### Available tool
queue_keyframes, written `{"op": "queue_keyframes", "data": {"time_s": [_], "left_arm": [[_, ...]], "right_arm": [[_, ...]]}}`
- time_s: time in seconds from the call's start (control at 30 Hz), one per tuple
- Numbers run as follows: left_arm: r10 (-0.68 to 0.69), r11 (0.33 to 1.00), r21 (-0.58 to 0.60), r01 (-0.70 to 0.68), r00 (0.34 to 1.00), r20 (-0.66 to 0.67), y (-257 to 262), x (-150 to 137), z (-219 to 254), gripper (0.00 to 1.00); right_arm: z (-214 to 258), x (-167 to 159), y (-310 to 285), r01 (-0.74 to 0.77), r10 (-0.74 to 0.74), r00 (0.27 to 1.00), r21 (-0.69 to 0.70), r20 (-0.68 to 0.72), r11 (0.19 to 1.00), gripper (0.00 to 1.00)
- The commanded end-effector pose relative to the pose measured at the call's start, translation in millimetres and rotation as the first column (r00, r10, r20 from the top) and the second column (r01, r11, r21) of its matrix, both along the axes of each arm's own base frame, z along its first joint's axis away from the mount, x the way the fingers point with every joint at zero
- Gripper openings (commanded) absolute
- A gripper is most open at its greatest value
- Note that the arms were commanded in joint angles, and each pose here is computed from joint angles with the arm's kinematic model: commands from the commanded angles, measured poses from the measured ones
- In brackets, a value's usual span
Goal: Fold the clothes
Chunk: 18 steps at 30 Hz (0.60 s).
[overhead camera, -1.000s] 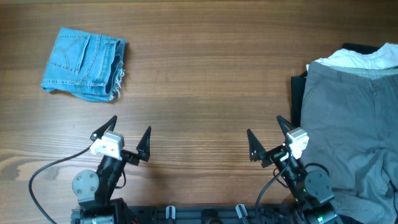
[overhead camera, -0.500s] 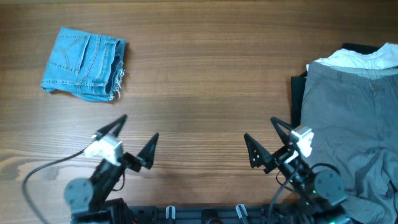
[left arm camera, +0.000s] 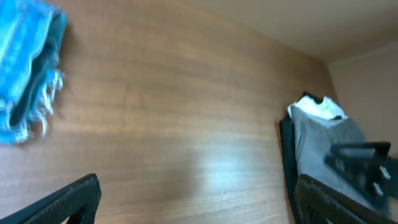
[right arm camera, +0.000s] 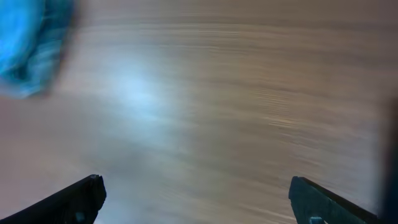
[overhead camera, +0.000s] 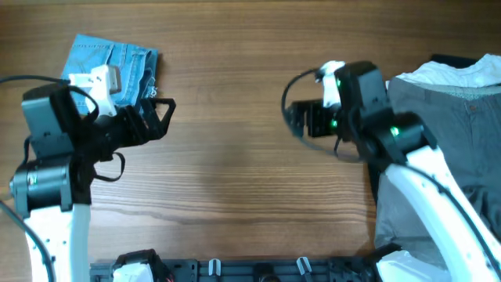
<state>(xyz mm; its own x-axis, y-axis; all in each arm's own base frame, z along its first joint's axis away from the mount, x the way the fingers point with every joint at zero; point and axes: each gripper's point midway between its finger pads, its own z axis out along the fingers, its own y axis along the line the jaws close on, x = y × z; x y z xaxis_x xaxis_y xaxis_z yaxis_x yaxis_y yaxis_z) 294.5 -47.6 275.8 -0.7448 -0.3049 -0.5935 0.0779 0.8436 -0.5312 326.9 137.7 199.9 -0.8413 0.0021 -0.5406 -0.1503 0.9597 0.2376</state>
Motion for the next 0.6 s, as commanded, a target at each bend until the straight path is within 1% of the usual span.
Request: {"op": "queue_keyframes", "data": {"time_s": [0.0, 0.03, 0.1, 0.13, 0.2, 0.27, 0.37, 0.43, 0.53, 0.57], "left_arm": [[-0.023, 1.0, -0.008, 0.022, 0.998, -0.061, -3, -1, -10, 1.0], [-0.023, 1.0, -0.013, 0.022, 0.996, -0.083, -3, -3, -14, 1.0], [-0.025, 1.0, -0.017, 0.024, 0.995, -0.095, -4, -4, -16, 1.0], [-0.019, 1.0, -0.01, 0.018, 0.995, -0.097, -2, -4, -16, 1.0], [-0.017, 1.0, -0.008, 0.017, 0.995, -0.097, -2, -3, -17, 1.0], [-0.018, 1.0, -0.009, 0.017, 0.995, -0.101, -2, -4, -17, 1.0], [-0.018, 1.0, -0.009, 0.017, 0.995, -0.101, -2, -4, -17, 1.0], [-0.018, 1.0, -0.009, 0.017, 0.995, -0.101, -2, -4, -17, 1.0], [-0.018, 1.0, -0.009, 0.017, 0.995, -0.101, -2, -4, -17, 1.0], [-0.018, 1.0, -0.009, 0.017, 0.995, -0.101, -2, -4, -17, 1.0]], "right_arm": [[-30, 35, -97, 0.411, -0.418, 0.907, -0.118, -0.045, 0.904, 1.0], [-43, 50, -131, 0.506, -0.514, 0.856, -0.118, -0.051, 0.854, 0.98], [-63, 69, -179, 0.608, -0.616, 0.786, -0.114, -0.049, 0.786, 0.95], [-75, 75, -195, 0.638, -0.647, 0.76, -0.118, -0.056, 0.761, 0.93], [-98, 82, -216, 0.667, -0.678, 0.731, -0.134, -0.075, 0.733, 0.89], [-129, 86, -233, 0.675, -0.698, 0.71, -0.196, -0.09, 0.712, 0.8], [-167, 83, -232, 0.657, -0.694, 0.701, -0.231, -0.165, 0.718, 0.75], [-175, 81, -232, 0.651, -0.694, 0.696, -0.245, -0.184, 0.719, 0.69], [-179, 77, -234, 0.651, -0.699, 0.691, -0.259, -0.186, 0.713, 0.7], [-183, 75, -234, 0.651, -0.699, 0.69, -0.262, -0.188, 0.713, 0.62]]}}
